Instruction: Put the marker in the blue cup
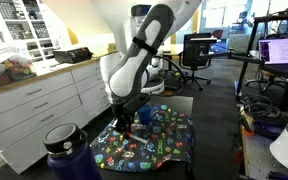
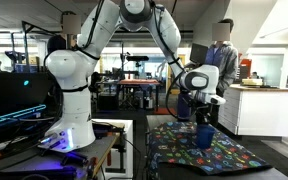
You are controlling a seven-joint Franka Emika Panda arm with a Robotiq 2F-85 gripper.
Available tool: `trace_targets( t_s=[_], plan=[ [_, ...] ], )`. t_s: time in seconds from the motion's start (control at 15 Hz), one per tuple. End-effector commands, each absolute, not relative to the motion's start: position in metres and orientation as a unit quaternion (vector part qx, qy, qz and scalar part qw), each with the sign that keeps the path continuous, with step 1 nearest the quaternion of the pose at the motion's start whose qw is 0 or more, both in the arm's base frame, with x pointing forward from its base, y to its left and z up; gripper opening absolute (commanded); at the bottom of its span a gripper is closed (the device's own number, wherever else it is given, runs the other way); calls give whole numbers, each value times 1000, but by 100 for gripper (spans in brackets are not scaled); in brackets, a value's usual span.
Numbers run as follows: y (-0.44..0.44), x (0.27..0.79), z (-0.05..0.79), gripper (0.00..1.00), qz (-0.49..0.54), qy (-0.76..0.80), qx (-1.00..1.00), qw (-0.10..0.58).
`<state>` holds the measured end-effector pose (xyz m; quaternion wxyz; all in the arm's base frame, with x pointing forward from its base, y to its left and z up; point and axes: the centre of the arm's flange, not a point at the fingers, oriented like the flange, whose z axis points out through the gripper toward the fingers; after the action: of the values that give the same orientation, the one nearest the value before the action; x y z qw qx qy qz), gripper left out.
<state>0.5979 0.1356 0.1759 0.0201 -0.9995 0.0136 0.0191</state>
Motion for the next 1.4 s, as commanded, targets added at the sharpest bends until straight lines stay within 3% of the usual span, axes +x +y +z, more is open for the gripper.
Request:
trace_targets(
  t_s=[0.0, 0.07, 0.6, 1.33],
  plan=[
    [138, 606, 179, 2, 27, 16, -999, 18],
    [138, 606, 181, 6, 30, 17, -999, 19],
    [146, 618, 228, 6, 48, 14, -999, 12],
    [139, 633, 293, 6, -15, 13, -1000, 22]
  ],
)
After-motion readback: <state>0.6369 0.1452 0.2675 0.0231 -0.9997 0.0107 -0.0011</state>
